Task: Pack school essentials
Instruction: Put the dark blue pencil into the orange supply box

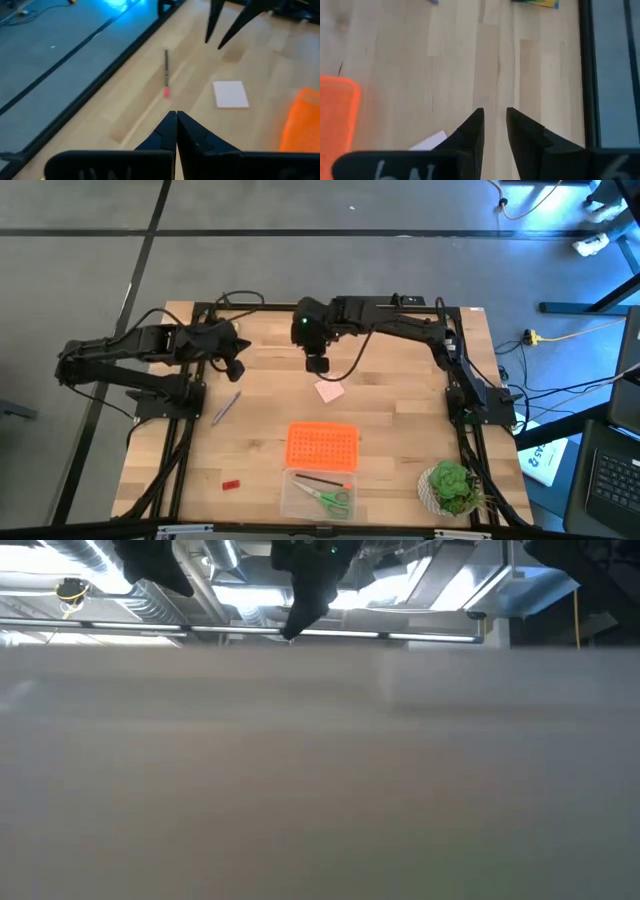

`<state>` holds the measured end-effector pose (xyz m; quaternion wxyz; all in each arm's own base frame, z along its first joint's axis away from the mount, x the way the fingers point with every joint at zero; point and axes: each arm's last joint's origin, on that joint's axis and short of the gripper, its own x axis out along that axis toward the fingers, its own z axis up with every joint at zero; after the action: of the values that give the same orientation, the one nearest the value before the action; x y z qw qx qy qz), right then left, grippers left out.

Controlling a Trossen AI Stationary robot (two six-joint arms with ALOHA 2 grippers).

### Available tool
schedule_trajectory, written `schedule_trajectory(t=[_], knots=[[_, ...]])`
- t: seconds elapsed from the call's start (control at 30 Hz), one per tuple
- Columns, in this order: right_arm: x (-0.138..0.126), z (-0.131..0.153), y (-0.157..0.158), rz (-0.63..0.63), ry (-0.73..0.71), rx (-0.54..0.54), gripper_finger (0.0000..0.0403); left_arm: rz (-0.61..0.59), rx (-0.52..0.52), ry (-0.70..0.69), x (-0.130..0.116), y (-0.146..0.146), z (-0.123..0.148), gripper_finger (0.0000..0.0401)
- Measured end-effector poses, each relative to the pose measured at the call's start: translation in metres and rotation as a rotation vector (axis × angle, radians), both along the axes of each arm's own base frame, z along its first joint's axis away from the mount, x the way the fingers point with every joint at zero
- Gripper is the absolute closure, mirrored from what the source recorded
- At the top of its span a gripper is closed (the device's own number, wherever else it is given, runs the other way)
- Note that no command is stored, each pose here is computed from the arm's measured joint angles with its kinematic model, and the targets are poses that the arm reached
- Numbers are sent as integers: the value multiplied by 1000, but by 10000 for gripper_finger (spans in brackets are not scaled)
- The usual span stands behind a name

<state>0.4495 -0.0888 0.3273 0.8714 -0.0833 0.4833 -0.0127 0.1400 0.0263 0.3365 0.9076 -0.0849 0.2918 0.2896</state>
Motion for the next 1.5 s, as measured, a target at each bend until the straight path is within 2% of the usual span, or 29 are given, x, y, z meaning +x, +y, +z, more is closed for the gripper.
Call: schedule_trajectory(t=[0.1,0.23,0.3,0.53,0.73,0.93,1.2,1.37,1.5], knots=[[0,-6,-13,32,7,12,326,25,15,10,-1,5,0,401],[9,-30,-25,87,46,94,326,46,32,25,-2,10,0,401],[12,-38,-28,85,55,103,320,59,30,24,-3,13,0,401],[18,-49,-33,48,70,34,260,79,22,23,-4,16,0,401],[32,-87,-41,52,126,42,218,77,20,26,-4,16,0,401],[40,-134,-57,74,215,45,215,76,16,51,-5,16,-2,401],[41,-166,-79,34,247,62,215,77,16,56,-6,16,-2,401],[40,-167,-84,36,261,-15,215,78,14,69,-7,16,-3,401],[40,-167,-83,45,265,-13,215,83,17,70,-7,16,-3,401]])
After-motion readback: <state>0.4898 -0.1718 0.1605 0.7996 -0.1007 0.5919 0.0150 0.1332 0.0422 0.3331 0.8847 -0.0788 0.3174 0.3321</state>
